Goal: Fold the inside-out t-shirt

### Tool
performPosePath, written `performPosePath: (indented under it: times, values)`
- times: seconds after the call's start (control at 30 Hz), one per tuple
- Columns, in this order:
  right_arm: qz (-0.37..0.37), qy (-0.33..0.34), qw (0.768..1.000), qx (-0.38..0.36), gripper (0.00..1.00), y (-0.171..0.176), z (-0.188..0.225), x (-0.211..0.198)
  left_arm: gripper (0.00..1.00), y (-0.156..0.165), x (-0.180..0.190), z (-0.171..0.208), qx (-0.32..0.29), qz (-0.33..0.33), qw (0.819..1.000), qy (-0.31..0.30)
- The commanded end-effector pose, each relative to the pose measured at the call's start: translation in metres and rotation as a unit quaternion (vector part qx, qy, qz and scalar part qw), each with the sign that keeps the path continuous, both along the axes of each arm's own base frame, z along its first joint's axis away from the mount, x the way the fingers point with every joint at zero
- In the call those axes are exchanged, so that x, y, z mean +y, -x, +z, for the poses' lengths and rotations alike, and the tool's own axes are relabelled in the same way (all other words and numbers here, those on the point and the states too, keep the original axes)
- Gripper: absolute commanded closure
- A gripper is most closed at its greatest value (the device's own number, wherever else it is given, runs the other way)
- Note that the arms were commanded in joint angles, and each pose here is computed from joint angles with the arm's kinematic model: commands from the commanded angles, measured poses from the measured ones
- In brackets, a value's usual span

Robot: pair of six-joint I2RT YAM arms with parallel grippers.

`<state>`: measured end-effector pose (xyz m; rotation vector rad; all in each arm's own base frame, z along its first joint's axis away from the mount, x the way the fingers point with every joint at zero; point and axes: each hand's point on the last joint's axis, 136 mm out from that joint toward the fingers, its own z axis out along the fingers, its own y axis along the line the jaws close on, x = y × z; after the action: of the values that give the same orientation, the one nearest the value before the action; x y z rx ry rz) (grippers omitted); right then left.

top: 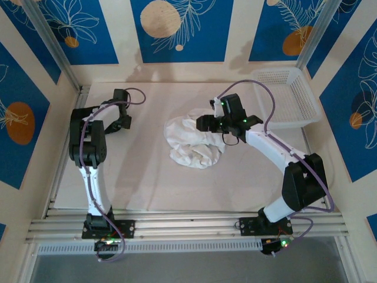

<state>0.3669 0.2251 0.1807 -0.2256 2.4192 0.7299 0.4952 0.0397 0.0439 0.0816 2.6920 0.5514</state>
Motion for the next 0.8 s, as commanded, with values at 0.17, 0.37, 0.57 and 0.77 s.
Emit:
performPosePath:
  times: [0.17,0.37,0.57,0.77]
  values:
    - [-0.028,0.139,0.988,0.053,0.36,0.017,-0.051,-0.045,0.16,-0.003,-0.029,0.065,-0.074,-0.017,0.996,0.043]
    - [0.002,0.162,0.982,0.094,0.36,0.05,-0.073,-0.039,0.15,0.054,-0.176,0.088,-0.134,-0.143,0.954,0.226]
    - [0.044,0.148,0.977,0.147,0.35,0.082,-0.101,-0.016,0.21,0.128,-0.274,0.065,-0.088,-0.22,0.876,0.42]
    - [0.045,0.167,0.972,0.161,0.44,0.069,-0.129,-0.008,0.4,0.113,-0.303,0.034,-0.05,-0.222,0.87,0.438]
